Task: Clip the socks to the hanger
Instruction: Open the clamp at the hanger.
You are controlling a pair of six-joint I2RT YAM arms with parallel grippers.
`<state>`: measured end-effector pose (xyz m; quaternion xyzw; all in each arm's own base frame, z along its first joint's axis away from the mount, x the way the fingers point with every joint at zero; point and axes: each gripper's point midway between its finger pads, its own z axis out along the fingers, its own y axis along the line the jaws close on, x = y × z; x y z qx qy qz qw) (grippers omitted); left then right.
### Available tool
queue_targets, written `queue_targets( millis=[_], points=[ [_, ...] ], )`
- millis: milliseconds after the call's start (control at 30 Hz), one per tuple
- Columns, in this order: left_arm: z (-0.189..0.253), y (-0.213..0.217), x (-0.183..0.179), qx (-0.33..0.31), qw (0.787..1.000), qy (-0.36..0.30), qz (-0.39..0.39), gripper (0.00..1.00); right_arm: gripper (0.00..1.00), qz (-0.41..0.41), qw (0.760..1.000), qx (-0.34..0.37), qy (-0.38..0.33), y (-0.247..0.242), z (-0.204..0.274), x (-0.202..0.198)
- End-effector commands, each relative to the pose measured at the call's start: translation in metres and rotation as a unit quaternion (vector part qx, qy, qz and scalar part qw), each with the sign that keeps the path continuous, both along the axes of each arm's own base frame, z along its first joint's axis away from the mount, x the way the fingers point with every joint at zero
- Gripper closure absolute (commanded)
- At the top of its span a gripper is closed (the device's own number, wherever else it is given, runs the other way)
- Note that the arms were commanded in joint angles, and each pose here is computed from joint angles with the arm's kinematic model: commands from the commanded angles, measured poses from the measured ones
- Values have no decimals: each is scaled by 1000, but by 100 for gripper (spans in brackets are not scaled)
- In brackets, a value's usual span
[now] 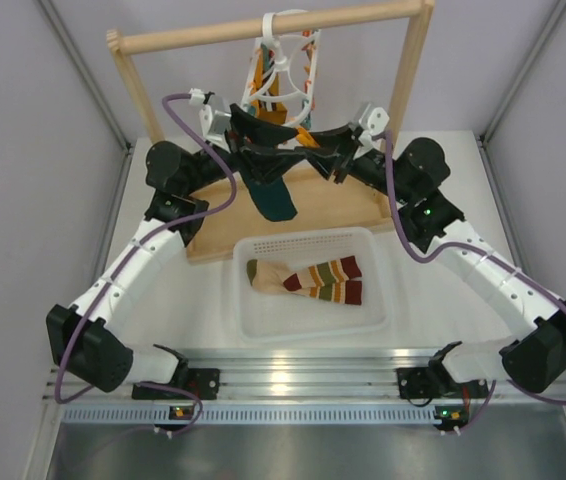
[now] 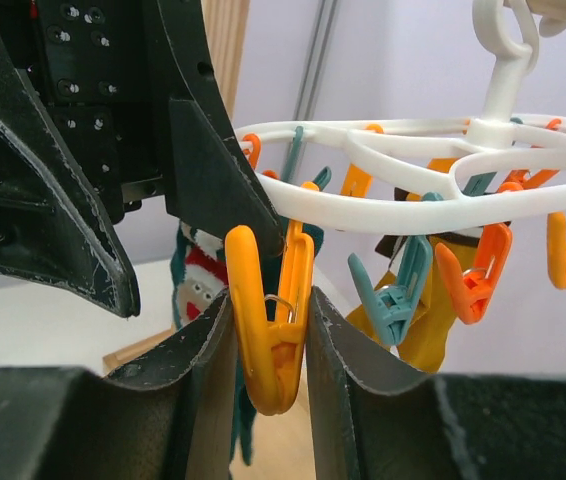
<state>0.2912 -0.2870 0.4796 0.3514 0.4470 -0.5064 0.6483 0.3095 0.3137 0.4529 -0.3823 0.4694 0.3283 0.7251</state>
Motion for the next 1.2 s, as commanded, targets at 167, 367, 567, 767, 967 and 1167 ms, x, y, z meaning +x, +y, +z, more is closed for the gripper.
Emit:
queue_targets(
  millis=[167,367,567,767,967,1167],
  points=[
    [13,7,-11,-13,997,-71,5,44,100,9,999,11,-29,0,18,0],
    [-1,20,1,39,996,-19,78,50,100,-131,985,-25,-114,-13,12,25],
    [5,44,13,-32,980,119,153,55,100,-250,942,-48,-220,-16,9,14],
    [-11,42,21,-60,959,232,149,55,100,-281,932,-43,-227,-9,4,8],
    [0,34,25,-91,959,240,120,53,100,-269,936,-50,-222,-4,3,5],
    [7,23,21,-107,964,226,87,53,100,-253,940,-61,-220,4,0,4]
  ],
)
